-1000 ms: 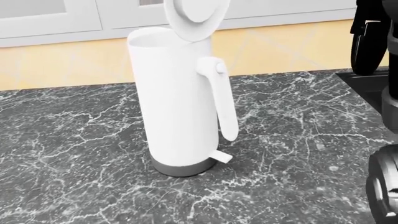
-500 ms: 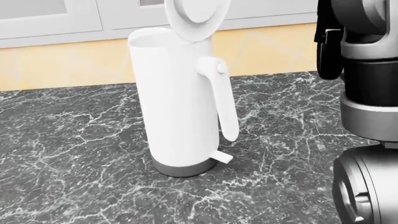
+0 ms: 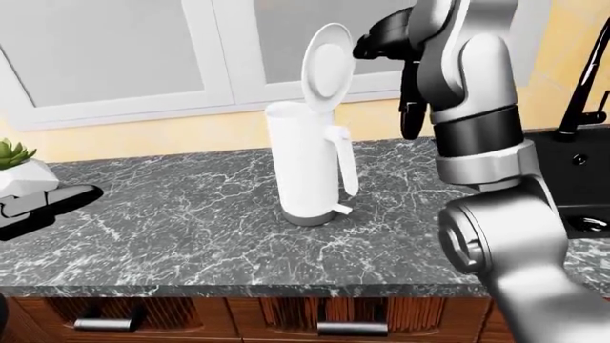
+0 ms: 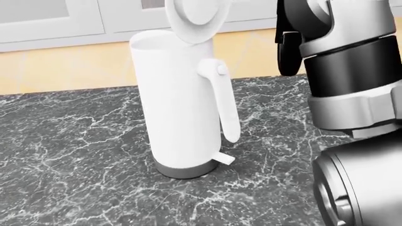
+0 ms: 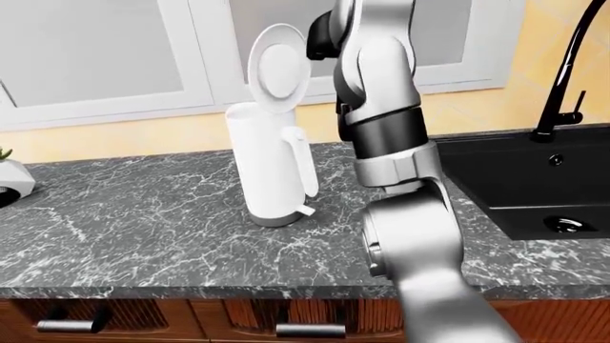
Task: Close the lid of the electric kettle.
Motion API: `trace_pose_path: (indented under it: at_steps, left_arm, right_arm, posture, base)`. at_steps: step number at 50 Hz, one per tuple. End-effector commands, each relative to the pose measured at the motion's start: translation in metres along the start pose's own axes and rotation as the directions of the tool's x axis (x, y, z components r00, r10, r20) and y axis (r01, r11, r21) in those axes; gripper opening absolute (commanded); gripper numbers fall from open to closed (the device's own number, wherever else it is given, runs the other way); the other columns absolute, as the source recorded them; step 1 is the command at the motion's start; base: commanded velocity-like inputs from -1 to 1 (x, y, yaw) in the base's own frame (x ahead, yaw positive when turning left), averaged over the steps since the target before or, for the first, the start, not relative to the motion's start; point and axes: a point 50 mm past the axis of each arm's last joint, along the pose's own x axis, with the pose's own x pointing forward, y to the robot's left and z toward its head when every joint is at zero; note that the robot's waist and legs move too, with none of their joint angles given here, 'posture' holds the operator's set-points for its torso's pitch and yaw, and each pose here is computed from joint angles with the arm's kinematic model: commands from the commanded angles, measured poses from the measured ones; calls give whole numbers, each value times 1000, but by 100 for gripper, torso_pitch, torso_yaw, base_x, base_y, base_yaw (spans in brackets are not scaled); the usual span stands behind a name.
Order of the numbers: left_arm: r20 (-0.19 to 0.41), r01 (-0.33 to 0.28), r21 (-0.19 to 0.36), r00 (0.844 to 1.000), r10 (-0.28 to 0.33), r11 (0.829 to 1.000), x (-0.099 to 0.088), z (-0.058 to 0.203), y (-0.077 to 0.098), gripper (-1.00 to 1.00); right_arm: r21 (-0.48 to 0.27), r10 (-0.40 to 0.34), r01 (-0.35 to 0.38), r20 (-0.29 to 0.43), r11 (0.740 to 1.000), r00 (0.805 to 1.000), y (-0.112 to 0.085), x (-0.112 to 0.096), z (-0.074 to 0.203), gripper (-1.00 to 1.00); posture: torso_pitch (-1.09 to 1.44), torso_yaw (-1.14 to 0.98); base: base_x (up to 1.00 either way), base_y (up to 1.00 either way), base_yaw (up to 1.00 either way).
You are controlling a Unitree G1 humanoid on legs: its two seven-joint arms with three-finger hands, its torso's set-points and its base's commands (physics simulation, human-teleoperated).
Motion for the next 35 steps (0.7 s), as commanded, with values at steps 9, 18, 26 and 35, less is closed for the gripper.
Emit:
trace_pose_path:
  at_steps: [9,18,26,35]
  left_arm:
    - [60,8,6,998,-8,1000,2,10,-2,100]
    - [61,6,5,998,-6,1000,2,10,-2,100]
    - [61,5,4,998,-5,1000,2,10,-1,100]
    - [63,4,2,998,-4,1000,3,11,0,100]
  right_arm:
    - [-4,-79,79,20,997,997,-12,-2,12,100]
    - [-7,-73,74,32,997,997,-9,7,20,100]
    - [4,-74,74,62,997,995,-3,23,33,100]
    - [0,-75,75,85,997,994,-2,28,46,100]
  posture:
    - [-64,0]
    - [-64,0]
    - [-64,0]
    - [-64,0]
  base:
    - [0,0,0]
    - [0,0,0]
    - [0,0,0]
    - [0,0,0]
